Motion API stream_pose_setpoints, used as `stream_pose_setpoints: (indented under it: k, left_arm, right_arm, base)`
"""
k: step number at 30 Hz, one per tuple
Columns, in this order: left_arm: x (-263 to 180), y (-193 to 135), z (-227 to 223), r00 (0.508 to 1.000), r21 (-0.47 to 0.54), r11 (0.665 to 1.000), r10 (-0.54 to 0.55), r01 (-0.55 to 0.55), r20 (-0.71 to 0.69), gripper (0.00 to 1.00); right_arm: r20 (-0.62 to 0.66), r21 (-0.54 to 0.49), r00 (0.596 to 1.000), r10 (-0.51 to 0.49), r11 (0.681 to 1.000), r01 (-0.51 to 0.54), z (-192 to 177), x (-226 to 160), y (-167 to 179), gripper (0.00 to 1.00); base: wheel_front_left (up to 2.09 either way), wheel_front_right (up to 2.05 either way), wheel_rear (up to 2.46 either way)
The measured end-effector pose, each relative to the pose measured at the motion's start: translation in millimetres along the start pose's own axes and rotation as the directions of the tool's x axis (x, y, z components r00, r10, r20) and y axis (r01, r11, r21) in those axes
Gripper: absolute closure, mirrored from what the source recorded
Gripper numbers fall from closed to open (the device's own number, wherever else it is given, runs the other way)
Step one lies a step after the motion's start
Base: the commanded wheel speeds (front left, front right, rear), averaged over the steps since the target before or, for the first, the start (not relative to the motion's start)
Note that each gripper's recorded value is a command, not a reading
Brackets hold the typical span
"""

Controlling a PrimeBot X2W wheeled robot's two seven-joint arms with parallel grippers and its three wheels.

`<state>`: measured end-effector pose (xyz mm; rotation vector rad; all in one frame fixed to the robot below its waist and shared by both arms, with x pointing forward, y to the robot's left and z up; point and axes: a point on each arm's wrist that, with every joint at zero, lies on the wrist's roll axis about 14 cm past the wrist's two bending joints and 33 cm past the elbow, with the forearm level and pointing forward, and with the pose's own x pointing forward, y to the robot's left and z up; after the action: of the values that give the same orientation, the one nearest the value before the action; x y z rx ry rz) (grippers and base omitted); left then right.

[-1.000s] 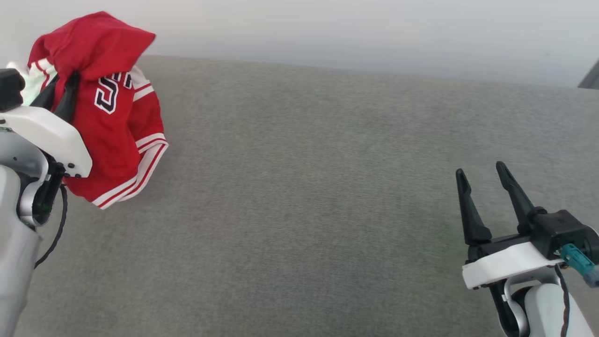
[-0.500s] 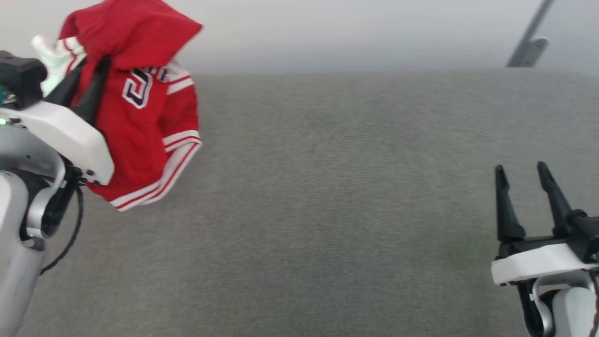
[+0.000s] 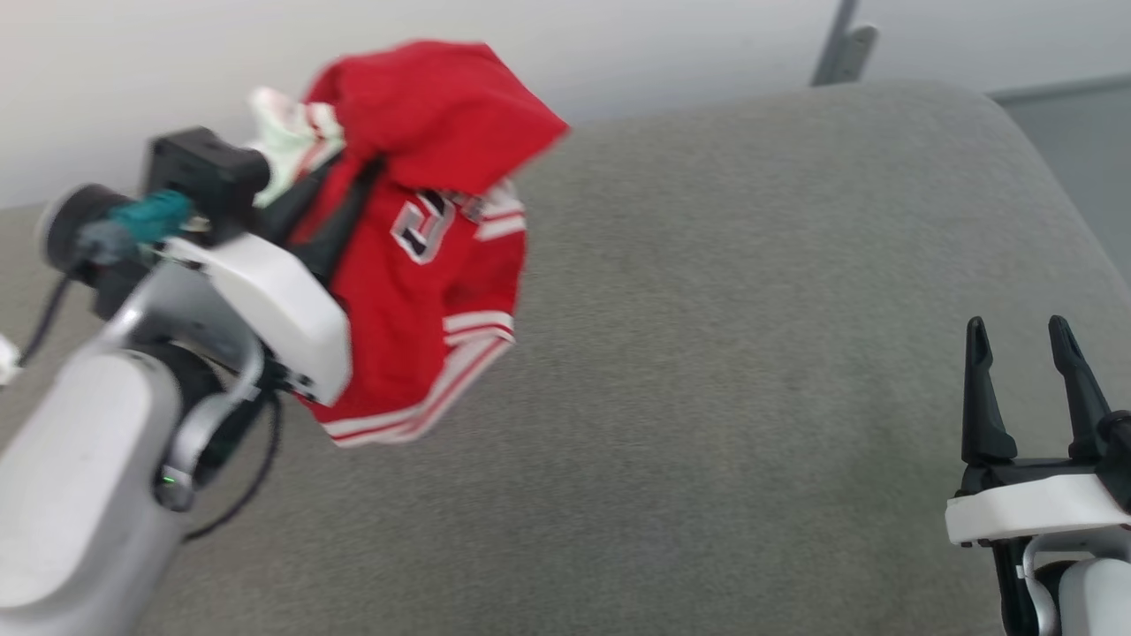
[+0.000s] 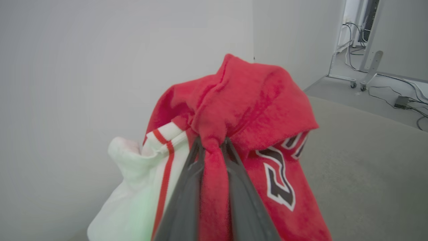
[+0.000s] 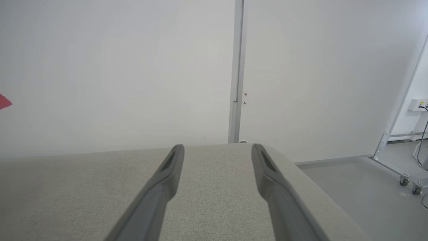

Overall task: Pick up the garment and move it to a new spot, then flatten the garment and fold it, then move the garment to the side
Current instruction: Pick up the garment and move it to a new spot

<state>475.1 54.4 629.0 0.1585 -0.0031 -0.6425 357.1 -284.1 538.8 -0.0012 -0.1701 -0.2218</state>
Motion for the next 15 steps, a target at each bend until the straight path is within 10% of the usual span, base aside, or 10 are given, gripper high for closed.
stream_pose_setpoints:
  k: [15]
  left_arm:
    - [49, -101, -106, 0.919, -0.135, 0.950, -0.308, 0.282, -0.245, 1.00]
  right_arm:
    - [-0.080, -0.008, 0.993, -0.092, 0.996, 0.092, -22, -19, -24, 0.00]
  base:
    - [0.00, 0.00, 0.00]
